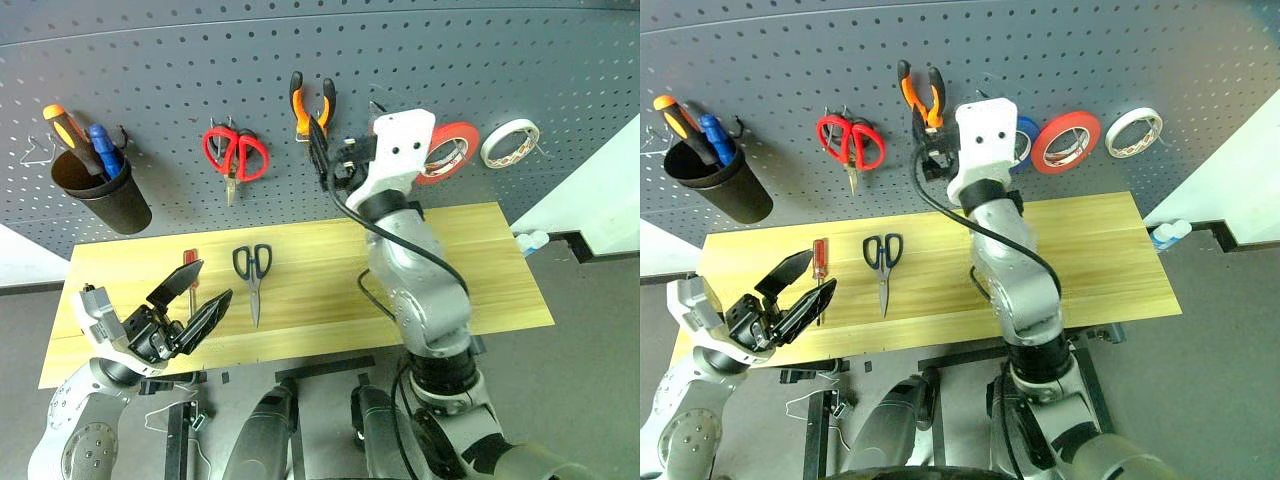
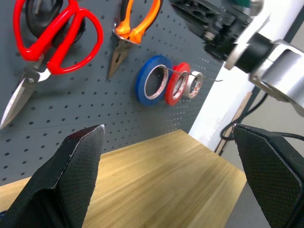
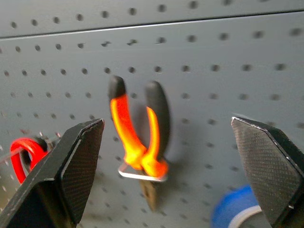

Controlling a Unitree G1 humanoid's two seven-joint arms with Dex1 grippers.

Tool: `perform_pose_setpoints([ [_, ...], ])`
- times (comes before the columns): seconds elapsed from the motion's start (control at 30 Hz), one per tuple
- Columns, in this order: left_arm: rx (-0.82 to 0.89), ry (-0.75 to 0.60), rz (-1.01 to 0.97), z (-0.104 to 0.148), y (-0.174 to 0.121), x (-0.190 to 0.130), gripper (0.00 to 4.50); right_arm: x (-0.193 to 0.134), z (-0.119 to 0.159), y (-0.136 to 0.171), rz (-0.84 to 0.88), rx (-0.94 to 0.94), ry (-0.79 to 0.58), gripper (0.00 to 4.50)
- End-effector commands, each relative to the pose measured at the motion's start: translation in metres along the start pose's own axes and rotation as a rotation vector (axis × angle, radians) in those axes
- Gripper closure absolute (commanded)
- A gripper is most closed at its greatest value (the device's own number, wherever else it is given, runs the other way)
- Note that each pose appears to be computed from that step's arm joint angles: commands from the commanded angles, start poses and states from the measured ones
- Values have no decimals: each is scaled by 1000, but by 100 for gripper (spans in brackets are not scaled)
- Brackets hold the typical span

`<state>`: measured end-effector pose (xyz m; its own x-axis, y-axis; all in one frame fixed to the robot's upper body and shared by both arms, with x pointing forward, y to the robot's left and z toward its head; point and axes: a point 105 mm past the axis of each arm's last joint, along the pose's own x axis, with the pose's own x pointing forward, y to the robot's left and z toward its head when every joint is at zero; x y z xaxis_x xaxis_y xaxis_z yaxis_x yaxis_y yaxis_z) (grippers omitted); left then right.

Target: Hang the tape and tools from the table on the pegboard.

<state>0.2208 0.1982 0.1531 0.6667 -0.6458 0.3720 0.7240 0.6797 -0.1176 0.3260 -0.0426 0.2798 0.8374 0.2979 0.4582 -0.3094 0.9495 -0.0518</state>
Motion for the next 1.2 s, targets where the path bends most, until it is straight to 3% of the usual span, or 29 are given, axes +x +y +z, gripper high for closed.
perform_pose_setpoints([
  [0.03, 27, -13, -3, 4, 0, -3, 0, -18, 17, -14, 3, -11, -24, 3],
  [0.2, 30, -12, 3, 3, 2, -3, 0, -40, 9, -32, 28, -28, 48, 3],
  [0.33, -3, 10, 17, -1, 0, 2, 0, -54, 4, -42, 37, 116, 89, 3],
  [0.63, -21, 195, 173, -32, 9, 12, 0, -81, 16, -14, 291, 310, 122, 3],
  [0.87, 13, 342, 301, -53, 25, 20, 0, -90, 28, -9, 394, 323, 132, 3],
  [1.0, 114, 485, 367, -69, 31, 25, 0, -89, 26, -13, 387, 296, 158, 3],
  [1.2, 206, 507, 570, -79, 50, 54, 0, -86, 24, -17, 360, 276, 170, 3],
])
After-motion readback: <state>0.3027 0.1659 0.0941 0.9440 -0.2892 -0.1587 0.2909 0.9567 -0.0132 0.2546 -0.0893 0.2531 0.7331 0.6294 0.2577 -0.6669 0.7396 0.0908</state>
